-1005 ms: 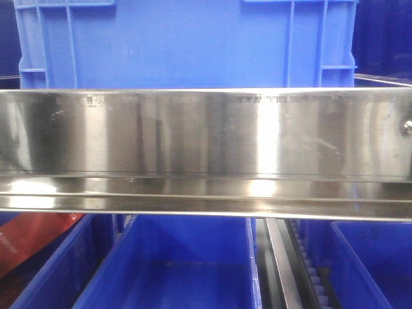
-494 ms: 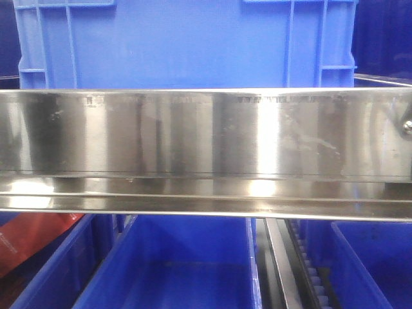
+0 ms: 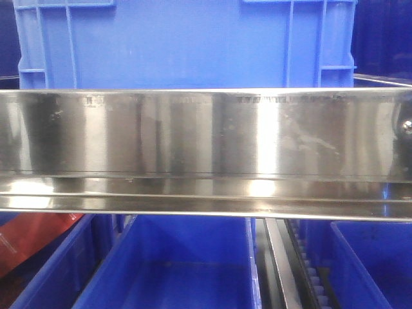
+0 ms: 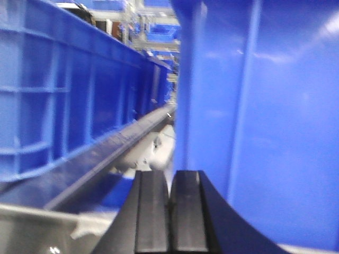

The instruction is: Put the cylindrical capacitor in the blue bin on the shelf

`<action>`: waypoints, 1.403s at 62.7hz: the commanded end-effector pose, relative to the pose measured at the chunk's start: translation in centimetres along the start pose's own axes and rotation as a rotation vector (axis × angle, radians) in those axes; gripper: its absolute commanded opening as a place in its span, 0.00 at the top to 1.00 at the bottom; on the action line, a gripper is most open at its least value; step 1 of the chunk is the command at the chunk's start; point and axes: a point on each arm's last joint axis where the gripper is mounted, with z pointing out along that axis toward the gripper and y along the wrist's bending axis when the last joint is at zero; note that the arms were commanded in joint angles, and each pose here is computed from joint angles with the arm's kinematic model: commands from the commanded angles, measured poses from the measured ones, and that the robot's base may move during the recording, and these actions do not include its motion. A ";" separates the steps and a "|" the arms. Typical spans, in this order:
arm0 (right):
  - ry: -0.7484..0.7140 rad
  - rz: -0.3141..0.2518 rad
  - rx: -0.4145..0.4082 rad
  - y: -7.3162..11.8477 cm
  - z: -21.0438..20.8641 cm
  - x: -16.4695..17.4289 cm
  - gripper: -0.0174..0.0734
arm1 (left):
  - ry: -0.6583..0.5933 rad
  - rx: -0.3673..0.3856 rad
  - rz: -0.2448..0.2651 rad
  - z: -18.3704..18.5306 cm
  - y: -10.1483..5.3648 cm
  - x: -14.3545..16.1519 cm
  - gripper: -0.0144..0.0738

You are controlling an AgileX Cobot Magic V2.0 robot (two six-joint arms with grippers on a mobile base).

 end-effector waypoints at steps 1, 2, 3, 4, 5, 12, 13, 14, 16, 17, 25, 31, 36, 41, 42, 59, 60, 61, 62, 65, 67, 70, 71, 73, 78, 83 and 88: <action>0.006 -0.002 0.018 -0.1 0.0 0.1 0.99 | -0.021 -0.003 -0.007 -0.1 0.0 -0.1 0.96; 0.004 -0.002 0.018 -0.1 0.0 0.1 0.99 | -0.021 -0.003 -0.007 -0.1 0.0 -0.1 0.96; 0.004 -0.002 0.018 -0.1 0.0 0.1 0.99 | -0.021 -0.003 -0.007 -0.1 0.0 -0.1 0.96; 0.004 -0.002 0.018 -0.1 0.0 0.1 0.99 | -0.021 -0.003 -0.007 -0.1 0.0 -0.1 0.96; 0.002 -0.002 0.018 -0.1 0.0 0.1 0.99 | -0.021 -0.003 -0.007 -0.1 0.0 -0.1 0.96; -0.001 -0.002 0.018 -0.1 0.0 0.1 0.99 | -0.021 -0.003 -0.007 -0.1 0.0 -0.1 0.96; -0.001 -0.002 0.018 -0.1 0.0 0.1 0.99 | -0.021 -0.003 -0.007 -0.1 0.0 -0.1 0.96; -0.001 -0.002 0.018 -0.1 0.0 0.1 0.99 | -0.021 -0.003 -0.007 -0.1 0.0 -0.1 0.96; -0.001 -0.002 0.018 -0.1 0.0 0.1 0.99 | -0.021 -0.003 -0.007 -0.1 0.0 -0.1 0.96; -0.001 -0.002 0.018 -0.1 0.0 0.1 0.99 | -0.021 -0.003 -0.007 -0.1 0.0 -0.1 0.96; -0.001 -0.002 0.018 -0.1 0.0 0.1 0.99 | -0.021 -0.003 -0.007 -0.1 0.0 -0.1 0.96; -0.001 -0.002 0.018 -0.1 0.0 0.1 0.99 | -0.021 -0.003 -0.007 -0.1 0.0 -0.1 0.96; -0.001 -0.002 0.018 -0.1 0.0 0.1 0.99 | -0.021 -0.003 -0.007 -0.1 0.0 -0.1 0.96; -0.001 -0.002 0.018 -0.1 0.0 0.1 0.99 | -0.021 -0.003 -0.007 -0.1 0.0 -0.1 0.96; -0.001 -0.002 0.018 -0.1 0.0 0.1 0.99 | -0.021 -0.003 -0.007 -0.1 0.0 -0.1 0.96; -0.001 -0.002 0.018 -0.1 0.0 0.1 0.99 | -0.048 -0.073 0.131 -0.8 0.4 0.5 0.96; -0.001 -0.002 0.018 -0.1 0.0 0.1 0.99 | -0.048 -0.085 0.134 -0.9 0.4 0.6 0.96; -0.001 -0.002 0.018 -0.1 0.0 0.1 0.99 | -0.049 -0.103 0.139 -1.0 0.5 0.8 0.96; -0.001 -0.002 0.018 -0.1 0.0 0.1 0.99 | -0.050 -0.117 0.145 -1.1 0.6 0.9 0.96; -0.001 -0.002 0.018 -0.1 0.0 0.1 0.99 | -0.044 -0.162 0.193 -1.3 0.8 1.6 0.96; -0.001 -0.002 0.018 -0.1 0.0 0.1 0.99 | -0.017 -0.202 0.256 -1.3 1.1 2.1 0.96; -0.001 -0.002 0.018 -0.1 0.0 0.1 0.99 | 0.020 -0.251 0.300 -1.2 1.5 3.1 0.96; -0.001 -0.002 0.018 -0.1 0.0 0.1 0.99 | 0.029 -0.266 0.300 -1.2 1.6 3.4 0.96; -0.001 -0.002 0.018 -0.1 0.0 0.1 0.99 | 0.040 -0.304 0.285 -1.2 1.9 3.9 0.96; -0.001 -0.002 0.018 -0.1 0.0 0.1 0.99 | 0.081 -0.372 0.252 -1.3 2.5 5.5 0.96; -0.001 -0.002 0.018 -0.1 0.0 0.1 0.99 | 0.116 -0.409 0.274 -1.4 3.0 7.1 0.96; -0.001 -0.002 0.018 -0.1 0.0 0.1 0.99 | 0.099 -0.426 0.291 -1.5 3.3 8.2 0.96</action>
